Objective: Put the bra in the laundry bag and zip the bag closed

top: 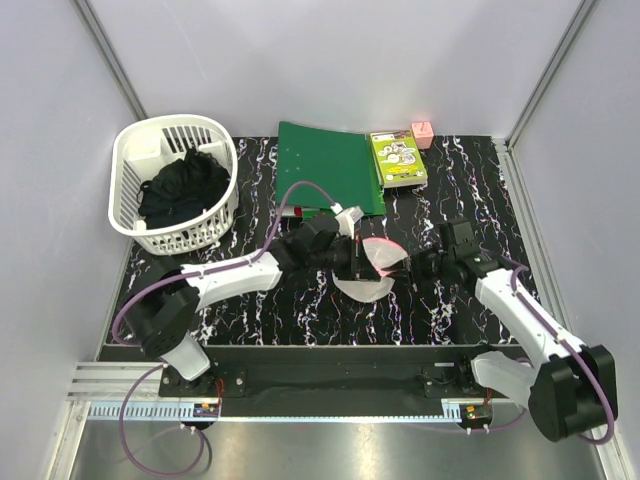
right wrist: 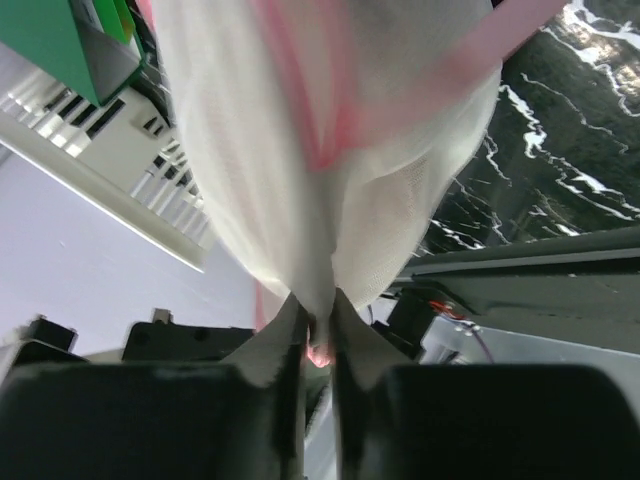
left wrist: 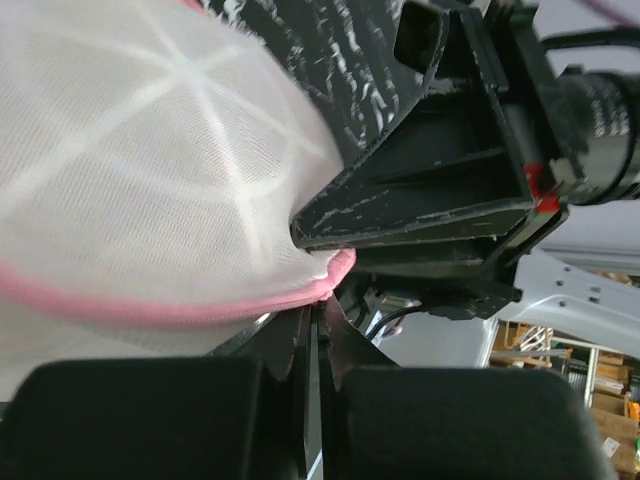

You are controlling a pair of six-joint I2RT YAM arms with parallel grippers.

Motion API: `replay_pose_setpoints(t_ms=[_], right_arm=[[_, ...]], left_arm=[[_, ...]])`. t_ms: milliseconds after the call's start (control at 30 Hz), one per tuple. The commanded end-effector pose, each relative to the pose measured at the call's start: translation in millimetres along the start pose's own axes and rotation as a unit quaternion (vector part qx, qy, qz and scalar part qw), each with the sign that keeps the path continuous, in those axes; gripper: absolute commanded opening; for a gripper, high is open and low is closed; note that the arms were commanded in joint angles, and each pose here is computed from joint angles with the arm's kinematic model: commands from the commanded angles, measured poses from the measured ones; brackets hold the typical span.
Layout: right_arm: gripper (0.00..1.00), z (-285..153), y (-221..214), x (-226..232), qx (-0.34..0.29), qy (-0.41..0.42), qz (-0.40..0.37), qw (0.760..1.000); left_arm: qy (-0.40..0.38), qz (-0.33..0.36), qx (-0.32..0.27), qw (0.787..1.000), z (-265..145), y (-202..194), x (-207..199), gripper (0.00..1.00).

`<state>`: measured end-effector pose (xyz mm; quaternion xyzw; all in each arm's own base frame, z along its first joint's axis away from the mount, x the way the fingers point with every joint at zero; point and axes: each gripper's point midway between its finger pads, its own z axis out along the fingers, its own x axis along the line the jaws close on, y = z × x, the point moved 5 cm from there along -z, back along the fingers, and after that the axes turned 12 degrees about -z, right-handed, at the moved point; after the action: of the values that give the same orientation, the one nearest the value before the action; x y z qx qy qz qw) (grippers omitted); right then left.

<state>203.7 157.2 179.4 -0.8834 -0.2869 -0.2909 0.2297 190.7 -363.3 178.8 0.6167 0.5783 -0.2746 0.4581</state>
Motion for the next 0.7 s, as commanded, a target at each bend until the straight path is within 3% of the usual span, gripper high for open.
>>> replay_pose_setpoints(t_ms=[0,33,133,233,367,467,567,667], right_arm=[[0.06,6.8,8.8,18.6,-0.018,0.015,-0.045,0.999],[0.0,7.8,8.8,17.5,-0.016,0.013,-0.057,0.998],[0.0,10.4,6.8,12.7,0.001,0.009,-0.116,0.993],[0.0,8.9,5.8,18.3,0.011,0.019,-0.191,0.981],[0.0,14.2,8.6,37.3,0.043,0.036,-0.303,0.951],[0.0,17.8,10.9,60.9,0.07,0.062,-0.382,0.92],[0.0,27.6,11.7,86.2,0.131,0.092,-0.43,0.888],[0.14,42.5,11.4,106.1,0.16,0.049,-0.486,0.858]], left_arm=[[0.039,0.039,0.018,0.998,-3.7,2.8,1.4,0.0],[0.076,0.034,0.0,0.997,-7.9,9.9,18.1,0.0],[0.191,0.008,-0.027,0.981,-38.9,24.7,73.7,0.0],[0.22,0.008,-0.057,0.974,-69.8,35.3,100.3,0.0],[0.252,0.039,-0.059,0.965,-88.4,37.3,104.4,0.0],[0.238,0.044,-0.055,0.969,-93.5,33.2,99.0,0.0],[0.177,0.046,-0.06,0.981,-93.3,27.8,75.1,0.0],[0.087,0.039,-0.062,0.994,-86.6,23.6,42.2,0.0]])
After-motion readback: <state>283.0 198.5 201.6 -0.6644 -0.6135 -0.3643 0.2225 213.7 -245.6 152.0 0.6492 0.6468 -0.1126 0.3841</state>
